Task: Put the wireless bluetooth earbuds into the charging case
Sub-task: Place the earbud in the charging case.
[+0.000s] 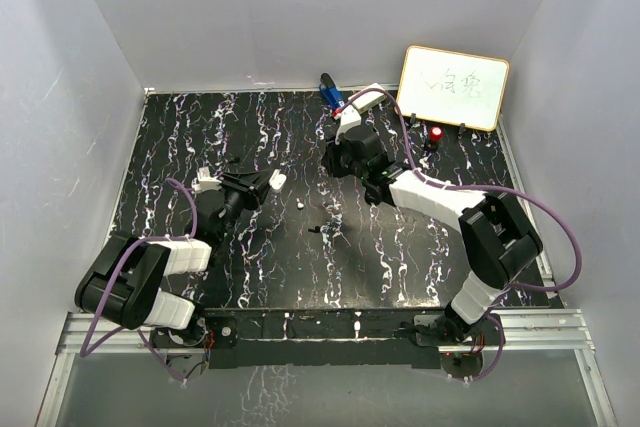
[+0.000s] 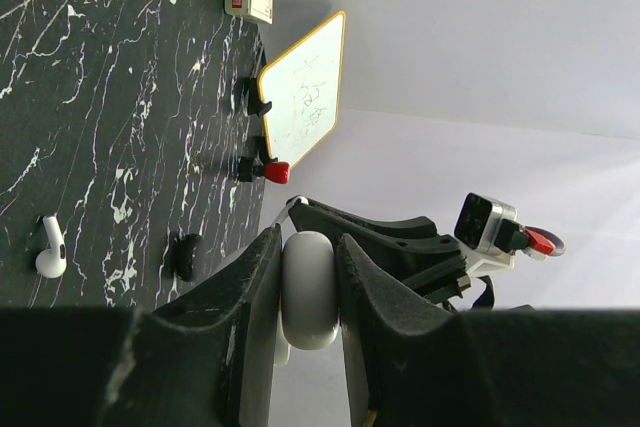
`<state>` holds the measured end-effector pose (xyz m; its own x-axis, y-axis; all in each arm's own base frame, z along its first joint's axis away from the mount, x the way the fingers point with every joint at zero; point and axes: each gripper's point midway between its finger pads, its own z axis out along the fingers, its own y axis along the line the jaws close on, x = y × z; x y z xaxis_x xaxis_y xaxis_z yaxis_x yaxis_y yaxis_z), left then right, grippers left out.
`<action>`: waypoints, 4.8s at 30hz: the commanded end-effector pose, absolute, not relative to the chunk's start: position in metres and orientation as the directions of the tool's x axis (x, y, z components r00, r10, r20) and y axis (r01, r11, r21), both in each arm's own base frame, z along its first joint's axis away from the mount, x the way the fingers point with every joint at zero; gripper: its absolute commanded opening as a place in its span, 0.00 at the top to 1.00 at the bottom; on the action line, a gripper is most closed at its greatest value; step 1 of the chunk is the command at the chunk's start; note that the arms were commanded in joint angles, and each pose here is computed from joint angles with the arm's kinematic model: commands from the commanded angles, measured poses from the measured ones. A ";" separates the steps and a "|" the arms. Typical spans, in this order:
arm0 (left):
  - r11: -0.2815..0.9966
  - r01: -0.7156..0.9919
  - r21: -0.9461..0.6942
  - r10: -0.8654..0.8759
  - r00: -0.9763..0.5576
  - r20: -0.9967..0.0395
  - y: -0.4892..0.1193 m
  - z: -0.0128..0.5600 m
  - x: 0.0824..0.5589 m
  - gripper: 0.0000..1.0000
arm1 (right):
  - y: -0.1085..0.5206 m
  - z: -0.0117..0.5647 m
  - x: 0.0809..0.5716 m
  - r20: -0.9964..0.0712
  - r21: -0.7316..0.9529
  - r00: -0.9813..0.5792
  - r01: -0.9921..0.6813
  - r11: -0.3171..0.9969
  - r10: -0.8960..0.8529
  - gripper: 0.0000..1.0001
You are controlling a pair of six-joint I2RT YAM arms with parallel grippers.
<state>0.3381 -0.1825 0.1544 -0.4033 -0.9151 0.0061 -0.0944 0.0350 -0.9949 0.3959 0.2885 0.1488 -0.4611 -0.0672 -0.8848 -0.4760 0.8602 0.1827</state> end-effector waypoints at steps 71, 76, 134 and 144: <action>-0.117 -0.125 -0.985 -0.859 -0.486 0.164 -0.213 0.217 0.369 1.00 | 0.359 0.266 0.354 -0.976 -0.044 0.142 -0.867 0.496 0.163 1.00; -0.121 -0.122 -0.985 -0.856 -0.489 0.166 -0.214 0.221 0.369 1.00 | 0.360 0.264 0.355 -0.976 -0.039 0.139 -0.868 0.495 0.167 1.00; -0.146 -0.106 -0.984 -0.838 -0.515 0.180 -0.218 0.232 0.364 1.00 | 0.371 0.254 0.361 -0.974 -0.014 0.122 -0.875 0.483 0.192 1.00; -0.161 -0.106 -0.981 -0.842 -0.504 0.193 -0.216 0.234 0.366 1.00 | 0.371 0.246 0.357 -0.977 -0.009 0.107 -0.881 0.473 0.182 1.00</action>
<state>0.3671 -0.2141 0.1921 -0.4786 -0.8566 0.1928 -0.1989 -0.1081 -0.9740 0.3590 0.3654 0.2238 0.0475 0.1308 -0.9903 -0.8714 0.4900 0.0229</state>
